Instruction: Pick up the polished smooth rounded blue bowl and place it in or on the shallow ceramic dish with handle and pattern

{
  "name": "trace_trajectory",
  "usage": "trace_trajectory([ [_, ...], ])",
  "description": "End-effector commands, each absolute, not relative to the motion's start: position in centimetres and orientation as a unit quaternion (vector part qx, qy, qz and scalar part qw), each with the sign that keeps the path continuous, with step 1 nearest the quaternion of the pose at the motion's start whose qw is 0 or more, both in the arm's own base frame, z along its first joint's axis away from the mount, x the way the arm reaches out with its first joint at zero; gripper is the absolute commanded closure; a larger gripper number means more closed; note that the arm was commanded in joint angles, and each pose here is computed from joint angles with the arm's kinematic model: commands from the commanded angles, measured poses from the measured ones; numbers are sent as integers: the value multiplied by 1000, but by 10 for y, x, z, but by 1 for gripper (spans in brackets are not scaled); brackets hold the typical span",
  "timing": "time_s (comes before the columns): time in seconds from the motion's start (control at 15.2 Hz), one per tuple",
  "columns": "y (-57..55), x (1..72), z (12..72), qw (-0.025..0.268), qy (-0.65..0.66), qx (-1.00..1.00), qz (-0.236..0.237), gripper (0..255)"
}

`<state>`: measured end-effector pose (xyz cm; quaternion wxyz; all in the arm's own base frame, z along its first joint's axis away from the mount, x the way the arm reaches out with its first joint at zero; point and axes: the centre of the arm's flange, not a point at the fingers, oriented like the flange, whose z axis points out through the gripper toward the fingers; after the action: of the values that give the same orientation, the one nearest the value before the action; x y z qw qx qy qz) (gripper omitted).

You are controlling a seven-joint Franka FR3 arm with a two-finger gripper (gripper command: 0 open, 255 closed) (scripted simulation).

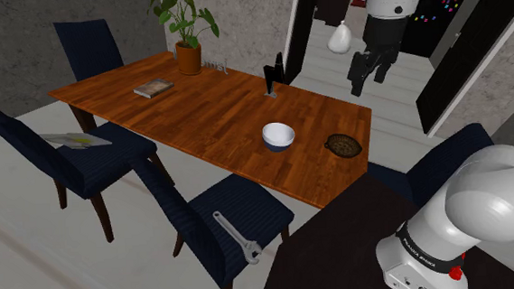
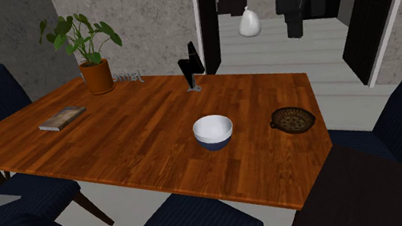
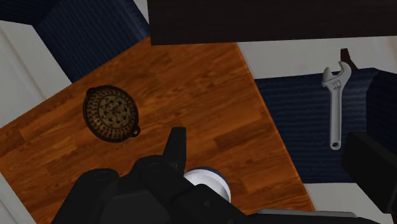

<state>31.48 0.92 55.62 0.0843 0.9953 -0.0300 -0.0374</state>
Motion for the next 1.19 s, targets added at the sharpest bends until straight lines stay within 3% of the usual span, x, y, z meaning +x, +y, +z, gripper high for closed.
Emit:
trace_trajectory([
  [0.0,9,315,556,84,-30,995,-37,0],
  [1.12,-27,445,383,78,8,997,-18,0],
])
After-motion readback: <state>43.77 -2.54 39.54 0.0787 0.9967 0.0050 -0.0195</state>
